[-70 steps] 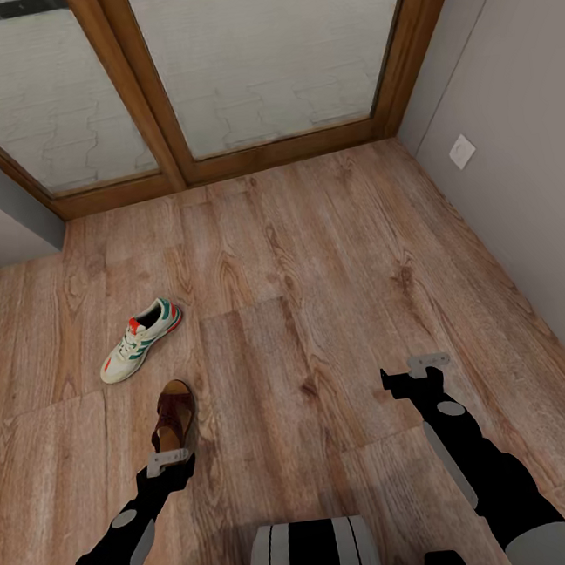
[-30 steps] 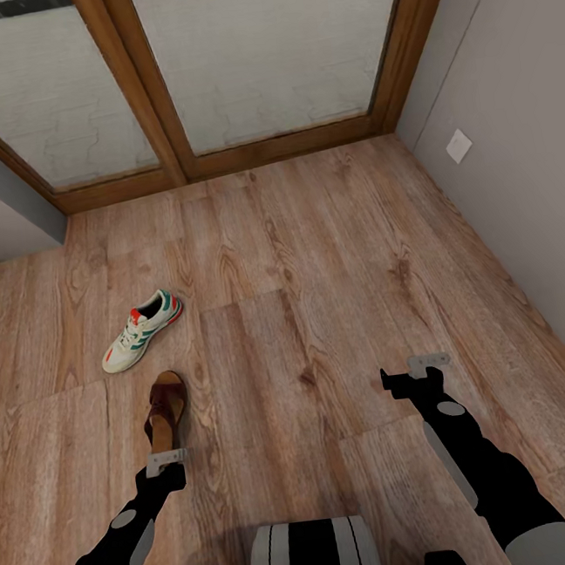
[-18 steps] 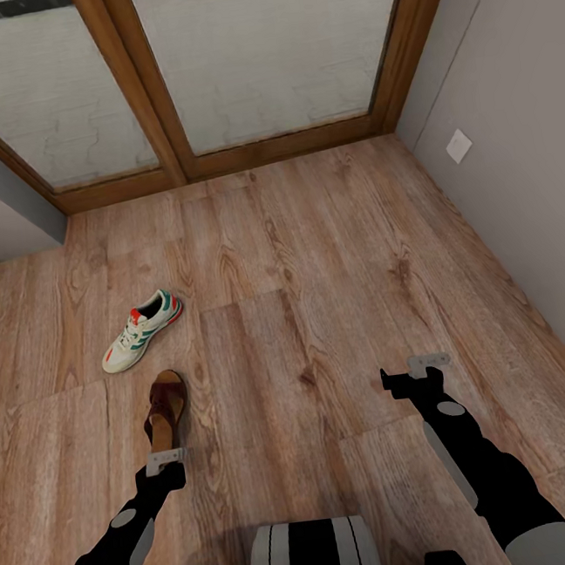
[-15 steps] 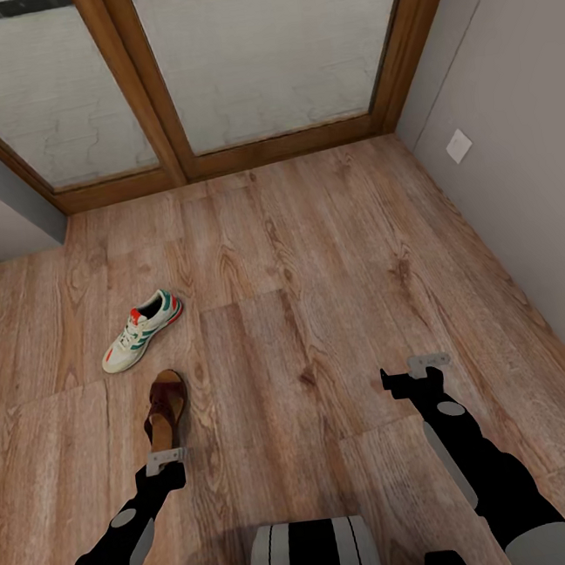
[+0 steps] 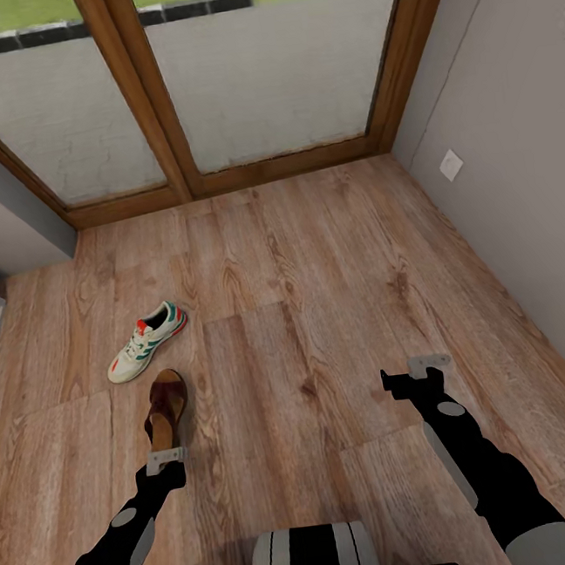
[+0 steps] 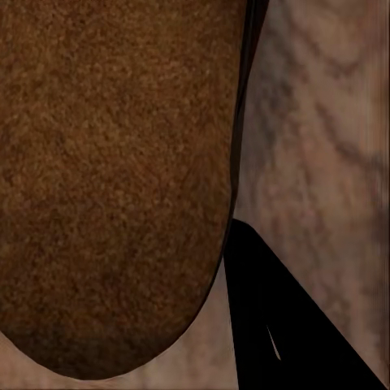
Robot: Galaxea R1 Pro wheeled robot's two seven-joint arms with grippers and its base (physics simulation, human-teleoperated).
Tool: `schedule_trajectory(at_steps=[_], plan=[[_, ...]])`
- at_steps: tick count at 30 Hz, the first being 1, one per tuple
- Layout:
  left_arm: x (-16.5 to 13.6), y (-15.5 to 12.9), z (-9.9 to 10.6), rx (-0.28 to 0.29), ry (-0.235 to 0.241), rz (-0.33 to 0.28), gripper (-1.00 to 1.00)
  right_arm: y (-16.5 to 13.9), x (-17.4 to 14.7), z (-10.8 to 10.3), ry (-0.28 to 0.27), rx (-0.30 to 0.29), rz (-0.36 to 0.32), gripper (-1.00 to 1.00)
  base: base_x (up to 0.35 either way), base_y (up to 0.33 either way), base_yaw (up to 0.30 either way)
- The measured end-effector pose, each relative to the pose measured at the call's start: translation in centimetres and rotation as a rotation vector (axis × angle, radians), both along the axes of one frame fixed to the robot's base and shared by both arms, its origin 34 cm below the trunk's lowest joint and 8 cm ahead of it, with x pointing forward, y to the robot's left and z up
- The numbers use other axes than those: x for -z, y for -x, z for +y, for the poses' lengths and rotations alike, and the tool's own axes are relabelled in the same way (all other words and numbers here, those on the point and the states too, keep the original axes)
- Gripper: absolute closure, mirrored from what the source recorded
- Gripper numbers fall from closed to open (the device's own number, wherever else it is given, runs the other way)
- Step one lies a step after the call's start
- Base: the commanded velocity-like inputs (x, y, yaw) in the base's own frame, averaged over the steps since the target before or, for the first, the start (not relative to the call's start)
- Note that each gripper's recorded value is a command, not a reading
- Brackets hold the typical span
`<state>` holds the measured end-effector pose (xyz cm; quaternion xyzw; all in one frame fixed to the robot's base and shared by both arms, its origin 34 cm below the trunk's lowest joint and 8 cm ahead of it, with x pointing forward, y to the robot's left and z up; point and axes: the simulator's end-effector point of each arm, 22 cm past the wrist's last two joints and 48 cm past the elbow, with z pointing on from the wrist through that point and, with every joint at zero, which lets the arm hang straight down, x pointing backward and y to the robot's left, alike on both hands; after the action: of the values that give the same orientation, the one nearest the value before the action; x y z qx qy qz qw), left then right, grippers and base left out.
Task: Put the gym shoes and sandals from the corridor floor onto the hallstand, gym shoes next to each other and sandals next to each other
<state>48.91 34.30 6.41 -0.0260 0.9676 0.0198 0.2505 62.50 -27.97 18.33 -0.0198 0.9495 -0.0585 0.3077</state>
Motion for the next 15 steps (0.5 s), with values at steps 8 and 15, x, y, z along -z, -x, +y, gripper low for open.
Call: schedule_trajectory(at_steps=[8, 15], plan=[[-1.6, -1.5, 0.5, -0.006, -0.006, -0.036, 1.0, -1.2, -2.1, -0.7, 0.039, -0.019, -0.041, -1.0, 0.0, 0.0, 0.0], [-2.8, -2.0, 1.6, -0.004, -0.02, -0.053, 1.0, -2.0, -3.8, -1.3, 0.052, -0.02, -0.07, -1.0, 0.0, 0.0, 0.0]])
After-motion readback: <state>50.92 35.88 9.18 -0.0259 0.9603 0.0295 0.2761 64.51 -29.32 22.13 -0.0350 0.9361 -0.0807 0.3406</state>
